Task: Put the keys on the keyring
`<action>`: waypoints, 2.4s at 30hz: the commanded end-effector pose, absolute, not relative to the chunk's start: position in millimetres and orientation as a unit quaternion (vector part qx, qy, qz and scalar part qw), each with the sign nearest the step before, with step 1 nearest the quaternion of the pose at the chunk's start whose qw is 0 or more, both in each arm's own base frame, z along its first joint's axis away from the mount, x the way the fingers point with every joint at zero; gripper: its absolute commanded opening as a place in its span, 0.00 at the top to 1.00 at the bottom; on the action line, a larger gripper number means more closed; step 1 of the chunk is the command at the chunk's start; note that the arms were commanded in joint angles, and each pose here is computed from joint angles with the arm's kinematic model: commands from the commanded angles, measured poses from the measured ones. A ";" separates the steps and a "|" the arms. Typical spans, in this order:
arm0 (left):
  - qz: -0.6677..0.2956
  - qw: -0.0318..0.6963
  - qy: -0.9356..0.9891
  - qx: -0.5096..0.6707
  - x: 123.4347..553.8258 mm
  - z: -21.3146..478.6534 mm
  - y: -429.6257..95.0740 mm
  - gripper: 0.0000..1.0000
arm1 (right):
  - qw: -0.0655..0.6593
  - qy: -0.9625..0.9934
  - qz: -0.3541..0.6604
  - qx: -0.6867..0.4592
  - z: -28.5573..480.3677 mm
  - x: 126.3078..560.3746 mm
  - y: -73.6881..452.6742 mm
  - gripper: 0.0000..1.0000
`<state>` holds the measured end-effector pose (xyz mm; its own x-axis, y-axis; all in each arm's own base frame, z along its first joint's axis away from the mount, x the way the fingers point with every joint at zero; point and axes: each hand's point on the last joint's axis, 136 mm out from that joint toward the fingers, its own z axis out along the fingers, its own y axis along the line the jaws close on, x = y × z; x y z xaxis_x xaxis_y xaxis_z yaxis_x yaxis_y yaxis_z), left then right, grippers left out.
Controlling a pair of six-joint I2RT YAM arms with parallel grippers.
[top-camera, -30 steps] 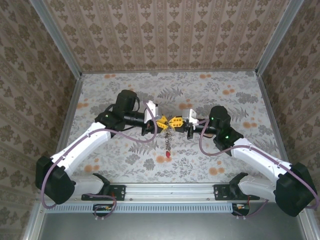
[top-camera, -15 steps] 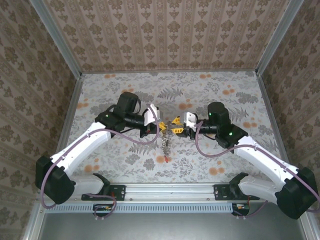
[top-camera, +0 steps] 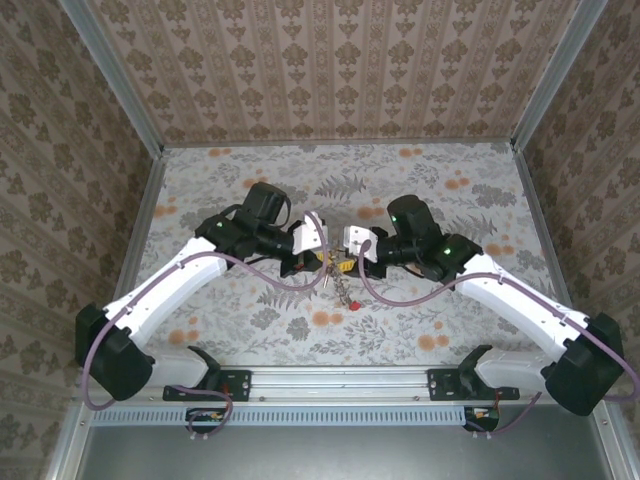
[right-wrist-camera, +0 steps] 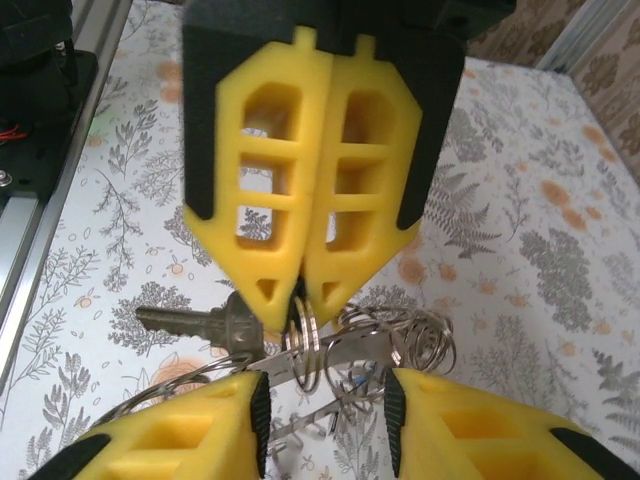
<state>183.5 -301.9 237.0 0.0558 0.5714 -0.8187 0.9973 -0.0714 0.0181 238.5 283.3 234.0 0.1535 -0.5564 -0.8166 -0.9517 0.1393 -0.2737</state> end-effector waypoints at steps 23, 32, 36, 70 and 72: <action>-0.384 0.345 0.574 0.636 184.9 260.5 -308.7 0.76 | 0.492 0.591 0.341 -0.541 270.1 235.4 298.7 1.00; -0.388 0.344 0.575 0.633 184.9 255.0 -306.4 0.79 | 0.553 0.550 0.369 -0.505 286.6 230.6 289.5 1.00; -0.394 0.343 0.575 0.630 184.3 253.7 -304.6 0.84 | 0.571 0.540 0.366 -0.499 288.7 228.7 284.1 1.00; -0.341 0.270 0.601 0.671 175.9 242.0 -308.4 1.00 | 0.456 0.600 0.260 -0.603 238.0 232.7 287.9 0.64; -0.343 0.274 0.597 0.672 175.5 244.4 -309.3 1.00 | 0.448 0.605 0.261 -0.604 233.7 233.1 287.9 0.65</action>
